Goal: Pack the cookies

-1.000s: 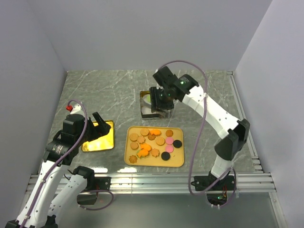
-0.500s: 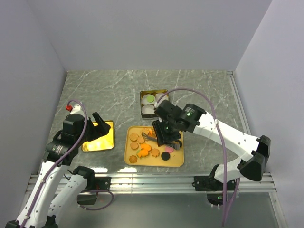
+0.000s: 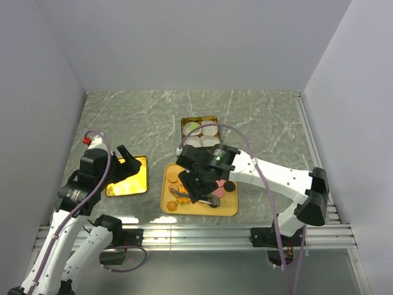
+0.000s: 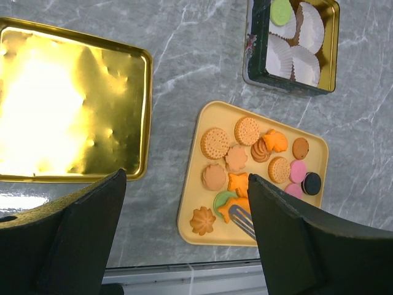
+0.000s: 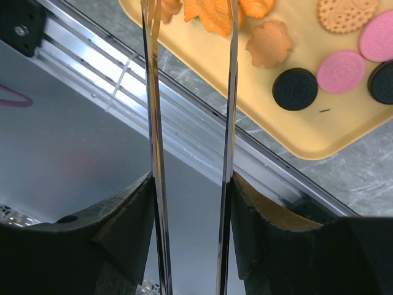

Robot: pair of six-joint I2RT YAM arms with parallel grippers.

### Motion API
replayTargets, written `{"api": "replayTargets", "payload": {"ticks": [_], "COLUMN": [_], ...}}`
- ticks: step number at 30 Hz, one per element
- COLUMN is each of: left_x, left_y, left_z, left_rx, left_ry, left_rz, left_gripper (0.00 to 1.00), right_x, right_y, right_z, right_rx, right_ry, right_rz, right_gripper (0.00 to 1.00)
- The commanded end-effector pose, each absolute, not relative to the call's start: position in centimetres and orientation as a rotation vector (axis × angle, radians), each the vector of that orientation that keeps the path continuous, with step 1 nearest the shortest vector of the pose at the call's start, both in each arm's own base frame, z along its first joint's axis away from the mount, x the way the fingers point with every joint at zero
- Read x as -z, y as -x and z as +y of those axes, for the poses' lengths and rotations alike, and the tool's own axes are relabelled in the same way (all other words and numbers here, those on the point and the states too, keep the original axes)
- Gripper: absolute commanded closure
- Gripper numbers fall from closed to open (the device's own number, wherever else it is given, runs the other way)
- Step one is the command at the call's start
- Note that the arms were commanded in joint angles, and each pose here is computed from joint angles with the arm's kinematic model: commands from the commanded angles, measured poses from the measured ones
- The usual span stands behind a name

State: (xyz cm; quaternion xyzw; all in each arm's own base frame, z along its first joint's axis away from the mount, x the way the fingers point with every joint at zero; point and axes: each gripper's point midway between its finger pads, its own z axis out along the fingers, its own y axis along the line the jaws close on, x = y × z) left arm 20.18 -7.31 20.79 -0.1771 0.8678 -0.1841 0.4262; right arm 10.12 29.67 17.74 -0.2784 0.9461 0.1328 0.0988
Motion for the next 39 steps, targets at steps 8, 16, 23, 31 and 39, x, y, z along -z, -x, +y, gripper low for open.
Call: {"api": "replayTargets", "payload": {"ticks": [8, 16, 23, 31, 39], "left_x": [-21.5, -21.5, -21.5, -21.4, -21.3], "left_y": [-20.2, -20.1, -20.1, -20.1, -20.2], "left_z": [-6.7, -6.5, -6.5, -6.6, -6.7], "left_rx": [0.443, 0.439, 0.437, 0.438, 0.440], "left_ry": [0.483, 0.490, 0.493, 0.492, 0.485], "left_rz": [2.125, 2.122, 2.119, 2.125, 2.132], "left_gripper": [0.14, 0.14, 0.14, 0.14, 0.14], "right_x": [-17.2, -16.5, -15.7, -15.4, -15.0], "right_y": [-11.2, -11.8, -12.1, -12.4, -12.8], "right_z": [32.3, 32.9, 33.2, 33.6, 34.0], "right_rx": [-0.357, -0.305, -0.252, -0.236, -0.221], "right_ry": [0.923, 0.970, 0.990, 0.992, 0.999], "right_rz": [2.778, 2.783, 2.804, 2.806, 2.807], "right_gripper": [0.45, 0.45, 0.46, 0.46, 0.46]}}
